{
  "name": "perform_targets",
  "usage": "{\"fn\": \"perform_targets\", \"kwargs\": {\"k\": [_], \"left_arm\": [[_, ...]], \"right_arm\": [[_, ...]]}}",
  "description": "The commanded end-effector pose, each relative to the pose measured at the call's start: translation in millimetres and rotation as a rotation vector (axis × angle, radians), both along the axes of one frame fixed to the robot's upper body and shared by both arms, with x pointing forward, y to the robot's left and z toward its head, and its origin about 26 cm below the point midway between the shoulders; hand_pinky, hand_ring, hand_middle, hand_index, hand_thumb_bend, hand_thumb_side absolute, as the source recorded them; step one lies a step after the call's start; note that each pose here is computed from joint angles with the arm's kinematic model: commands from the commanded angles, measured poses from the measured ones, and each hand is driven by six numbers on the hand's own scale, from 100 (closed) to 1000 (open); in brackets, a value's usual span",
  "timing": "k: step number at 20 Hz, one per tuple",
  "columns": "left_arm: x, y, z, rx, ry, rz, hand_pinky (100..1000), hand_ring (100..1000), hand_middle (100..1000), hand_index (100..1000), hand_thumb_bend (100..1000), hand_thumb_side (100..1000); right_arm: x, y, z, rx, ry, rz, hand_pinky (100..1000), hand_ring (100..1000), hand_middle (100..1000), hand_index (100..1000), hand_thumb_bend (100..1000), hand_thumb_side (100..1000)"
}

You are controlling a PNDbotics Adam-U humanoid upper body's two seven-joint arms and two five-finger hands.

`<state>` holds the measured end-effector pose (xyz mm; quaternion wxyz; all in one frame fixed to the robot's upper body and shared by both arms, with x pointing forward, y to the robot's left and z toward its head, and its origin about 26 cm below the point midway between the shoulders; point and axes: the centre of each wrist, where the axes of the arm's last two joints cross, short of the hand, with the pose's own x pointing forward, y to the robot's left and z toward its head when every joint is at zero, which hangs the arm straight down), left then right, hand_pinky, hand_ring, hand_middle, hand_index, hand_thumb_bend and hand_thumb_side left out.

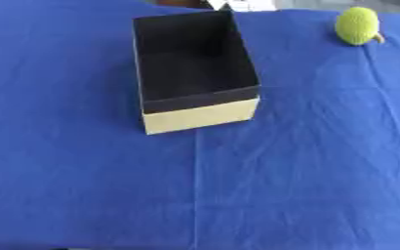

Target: Pick up objects on the table and place them in the box.

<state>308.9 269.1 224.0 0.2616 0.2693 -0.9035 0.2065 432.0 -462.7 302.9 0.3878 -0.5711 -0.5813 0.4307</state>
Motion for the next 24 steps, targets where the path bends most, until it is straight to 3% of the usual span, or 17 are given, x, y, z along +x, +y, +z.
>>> {"fn": "perform_targets", "kwargs": {"k": [1,3,5,11,13,14,15,16,18,21,24], "left_arm": [[-2.4,-0.3,7.0,0.016,-0.024,-0.003,539,687,668,694,850,759],[-2.3,-0.6,7.1,0.016,-0.024,-0.005,539,688,669,694,849,759],[-2.3,-0.5,6.9,0.017,-0.023,-0.005,538,688,669,694,850,758],[-2.4,-0.6,6.6,0.011,-0.022,-0.003,538,689,669,693,852,758],[-2.3,-1.0,6.7,0.012,-0.022,-0.005,537,689,669,693,851,757],[-2.2,-1.1,6.8,0.012,-0.022,-0.006,537,689,670,693,851,757],[-2.2,-1.1,6.7,0.011,-0.021,-0.006,537,689,670,693,851,757],[-2.3,-1.1,6.5,0.011,-0.021,-0.006,537,689,670,693,852,757],[-2.3,-1.1,6.1,0.009,-0.019,-0.006,536,690,670,692,852,758],[-2.3,-1.4,6.0,0.01,-0.015,-0.008,536,690,670,692,851,758],[-2.3,-1.5,5.8,0.008,-0.013,-0.008,535,690,670,690,852,757]], "right_arm": [[-1.0,-3.7,9.4,-0.071,0.051,0.009,909,946,938,1000,100,691],[1.5,-1.7,5.9,-0.099,0.095,0.027,909,944,920,1000,100,659],[1.0,-1.6,5.4,-0.144,0.137,0.043,908,946,910,979,160,584],[0.3,-6.1,0.6,-0.227,0.262,0.064,916,953,883,978,221,493],[0.9,-6.6,-1.0,-0.236,0.299,0.075,919,949,871,984,253,404],[1.0,-6.7,-0.6,-0.239,0.314,0.079,920,947,871,988,293,316],[0.9,-6.6,0.5,-0.24,0.326,0.082,921,947,872,989,299,302],[0.7,-6.0,2.7,-0.239,0.332,0.085,922,939,866,974,336,203],[0.2,-4.6,5.9,-0.233,0.348,0.088,922,928,857,932,379,100],[-0.1,-3.5,7.8,-0.235,0.39,0.069,924,925,859,943,450,100],[-0.3,-2.3,9.8,-0.24,0.431,0.044,931,924,871,954,350,100]]}}
